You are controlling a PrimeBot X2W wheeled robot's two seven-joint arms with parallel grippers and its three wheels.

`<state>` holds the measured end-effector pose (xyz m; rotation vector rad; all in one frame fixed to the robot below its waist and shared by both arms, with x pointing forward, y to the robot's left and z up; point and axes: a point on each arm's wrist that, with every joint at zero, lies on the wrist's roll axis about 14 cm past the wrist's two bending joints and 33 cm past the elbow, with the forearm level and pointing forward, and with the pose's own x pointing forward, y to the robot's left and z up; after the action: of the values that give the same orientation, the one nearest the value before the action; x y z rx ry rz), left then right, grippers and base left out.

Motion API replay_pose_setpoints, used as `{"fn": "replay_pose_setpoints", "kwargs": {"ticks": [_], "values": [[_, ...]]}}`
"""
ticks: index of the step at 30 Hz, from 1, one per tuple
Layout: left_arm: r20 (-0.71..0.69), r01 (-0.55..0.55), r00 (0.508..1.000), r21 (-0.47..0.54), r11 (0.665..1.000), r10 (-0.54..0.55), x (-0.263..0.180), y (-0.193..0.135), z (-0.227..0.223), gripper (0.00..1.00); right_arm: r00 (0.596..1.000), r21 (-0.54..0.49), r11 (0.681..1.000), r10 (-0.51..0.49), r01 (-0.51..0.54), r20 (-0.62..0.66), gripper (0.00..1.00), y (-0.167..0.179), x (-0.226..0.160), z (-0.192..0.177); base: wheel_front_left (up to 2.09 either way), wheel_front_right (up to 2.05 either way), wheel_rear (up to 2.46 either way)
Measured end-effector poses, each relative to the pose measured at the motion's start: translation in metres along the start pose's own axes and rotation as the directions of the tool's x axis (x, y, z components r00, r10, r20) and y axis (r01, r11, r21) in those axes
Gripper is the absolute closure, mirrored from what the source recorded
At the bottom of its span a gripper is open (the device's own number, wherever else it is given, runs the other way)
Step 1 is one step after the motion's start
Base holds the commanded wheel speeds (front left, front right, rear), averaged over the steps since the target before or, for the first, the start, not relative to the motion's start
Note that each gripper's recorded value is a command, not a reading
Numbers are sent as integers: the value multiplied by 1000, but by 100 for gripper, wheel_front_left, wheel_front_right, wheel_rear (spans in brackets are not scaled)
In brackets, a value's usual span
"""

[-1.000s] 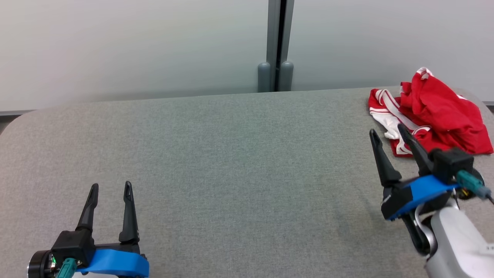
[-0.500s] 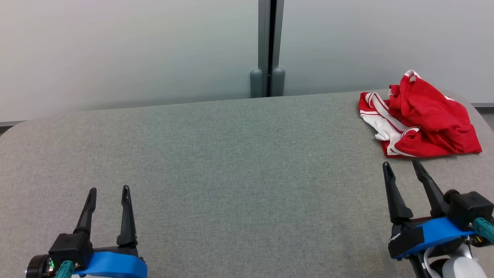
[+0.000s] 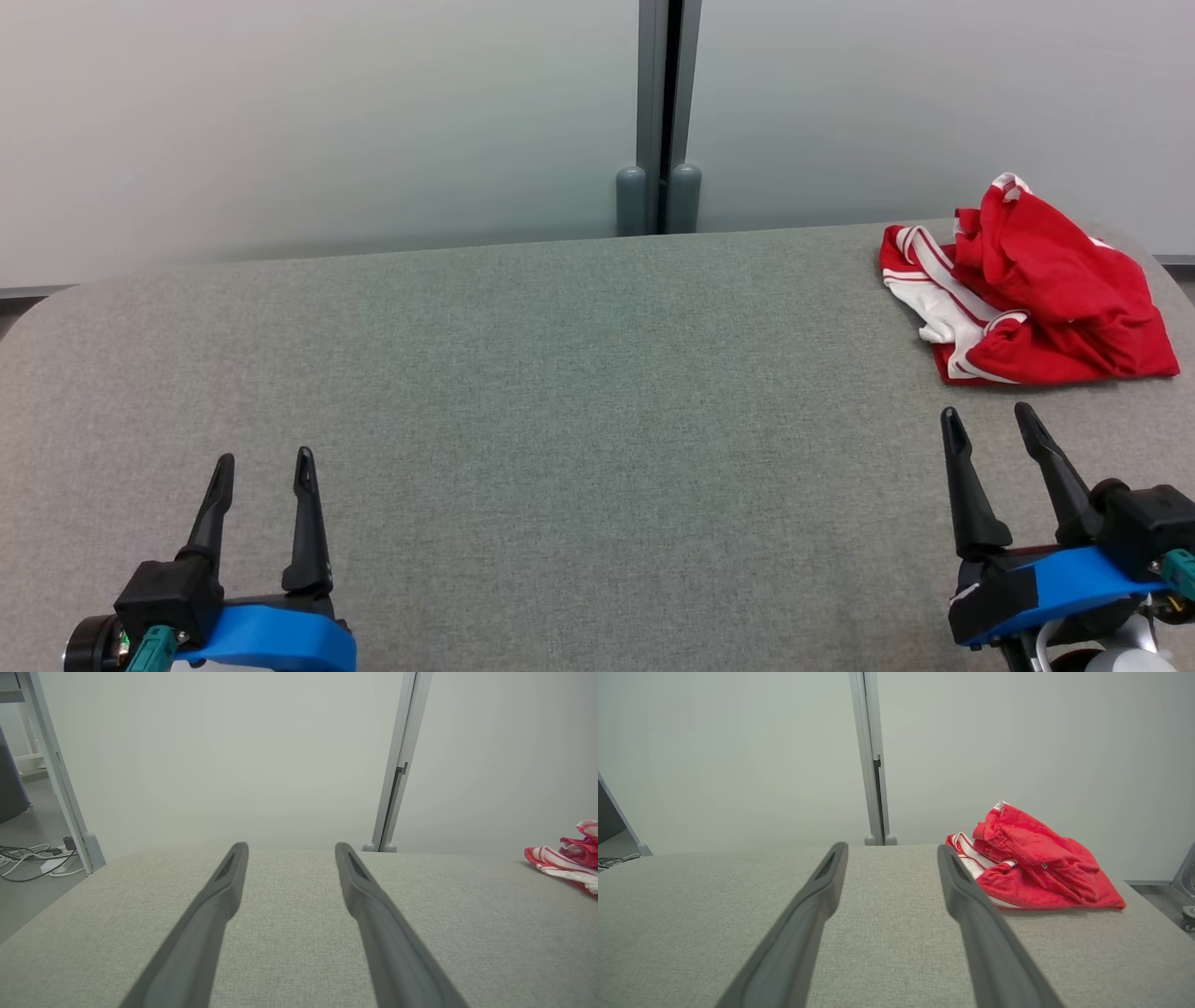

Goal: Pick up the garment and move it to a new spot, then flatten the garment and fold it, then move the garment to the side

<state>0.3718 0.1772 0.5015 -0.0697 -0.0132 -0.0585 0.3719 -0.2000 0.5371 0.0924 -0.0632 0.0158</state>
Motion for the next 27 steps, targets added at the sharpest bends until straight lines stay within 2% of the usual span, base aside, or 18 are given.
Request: {"fn": "replay_pose_setpoints", "kwargs": {"ticks": [6,7,13,19,27], "values": [[1,-5,1000,-3,1000,5,0,1,1,0,1000,3,1000,0,0,-5,0,1,-1,-2,0,0,0],[1,-7,1000,-3,1000,7,0,1,1,100,1000,4,1000,0,0,-6,100,1,-1,-2,0,0,0],[-76,-16,997,-29,999,14,-10,-3,-25,100,997,25,1000,-7,9,-75,100,0,-6,-25,0,0,0],[-115,-53,993,-137,989,37,-11,2,-31,100,995,136,990,-16,29,-95,100,-2,-7,-31,0,0,0],[-146,-94,988,-282,955,54,-11,5,-35,100,994,282,958,-24,52,-104,100,-3,-7,-34,0,0,0]]}}
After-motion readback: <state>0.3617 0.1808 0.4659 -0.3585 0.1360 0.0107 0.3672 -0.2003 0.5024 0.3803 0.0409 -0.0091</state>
